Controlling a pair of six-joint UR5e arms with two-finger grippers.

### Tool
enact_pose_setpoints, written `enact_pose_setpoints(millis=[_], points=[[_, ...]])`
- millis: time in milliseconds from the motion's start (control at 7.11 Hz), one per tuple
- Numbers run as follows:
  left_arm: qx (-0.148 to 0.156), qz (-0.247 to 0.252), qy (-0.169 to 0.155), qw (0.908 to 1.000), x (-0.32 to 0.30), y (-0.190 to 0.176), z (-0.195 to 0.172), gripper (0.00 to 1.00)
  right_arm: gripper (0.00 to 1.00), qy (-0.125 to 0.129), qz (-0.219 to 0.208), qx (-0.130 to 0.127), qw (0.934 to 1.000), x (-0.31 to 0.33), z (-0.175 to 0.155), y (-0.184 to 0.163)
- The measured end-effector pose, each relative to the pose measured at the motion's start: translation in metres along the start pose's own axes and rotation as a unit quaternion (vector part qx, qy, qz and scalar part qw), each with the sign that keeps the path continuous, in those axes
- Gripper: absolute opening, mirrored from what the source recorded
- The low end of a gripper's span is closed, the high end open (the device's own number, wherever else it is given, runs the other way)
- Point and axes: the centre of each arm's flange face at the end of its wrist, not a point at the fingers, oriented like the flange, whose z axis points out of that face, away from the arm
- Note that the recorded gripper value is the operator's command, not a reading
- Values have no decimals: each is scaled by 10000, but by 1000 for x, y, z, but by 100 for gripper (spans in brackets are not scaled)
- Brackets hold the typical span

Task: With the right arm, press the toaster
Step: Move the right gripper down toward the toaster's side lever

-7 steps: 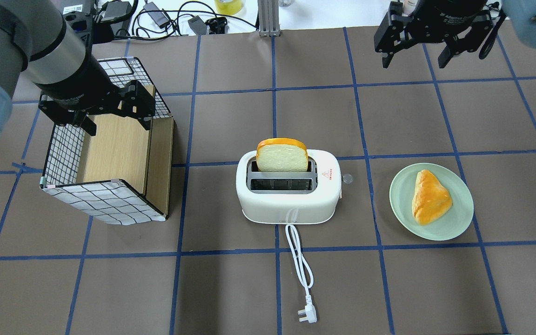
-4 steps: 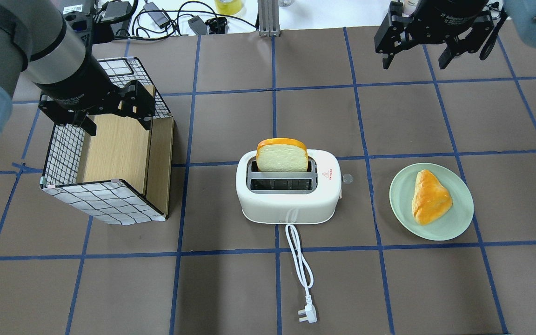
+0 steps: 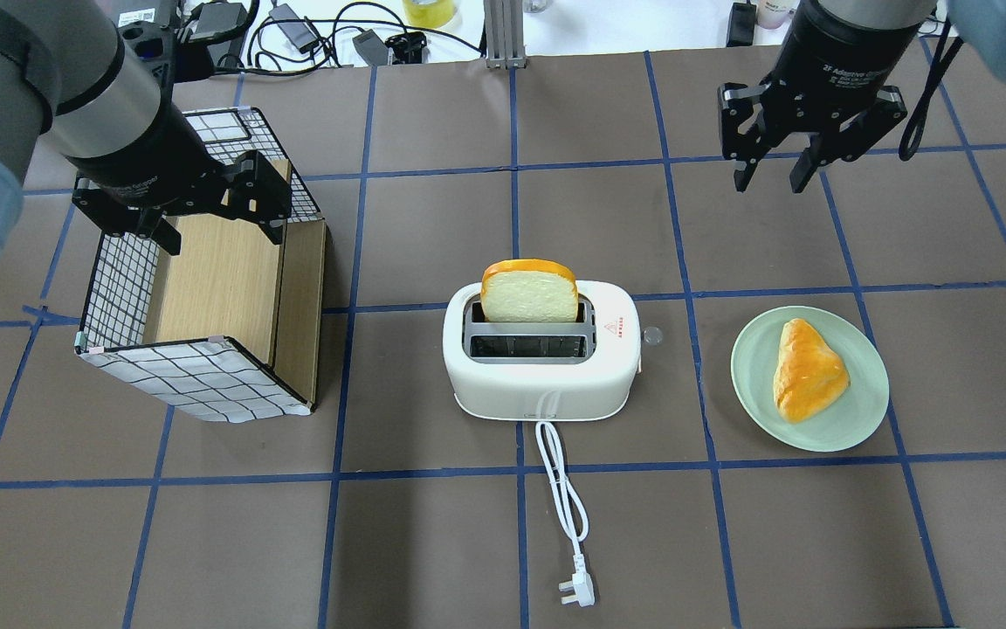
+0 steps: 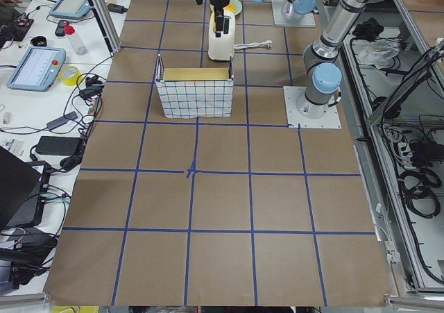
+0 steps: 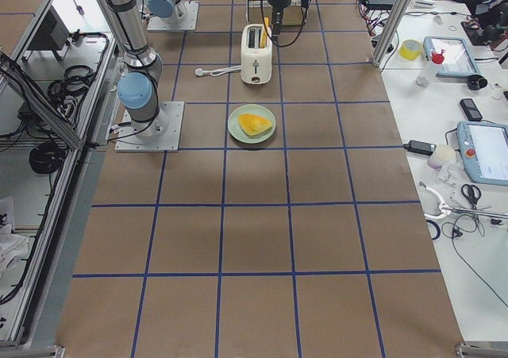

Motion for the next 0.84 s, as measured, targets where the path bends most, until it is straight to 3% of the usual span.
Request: enact_pose_setpoints(millis=[141,422,703,844], points=[[0,0,0,10000,0,0,0,100,0,-288,29,-236,9993,-2,5,2],[0,0,0,10000,0,0,0,100,0,-1028,40,-464,9936,4,9,-1],[0,0,0,10000,0,0,0,100,0,-1950,-80,-705,9782,39,22,-8],[0,0,0,10000,0,0,0,100,0,-2458,-253,-772,9659,53,41,-10]])
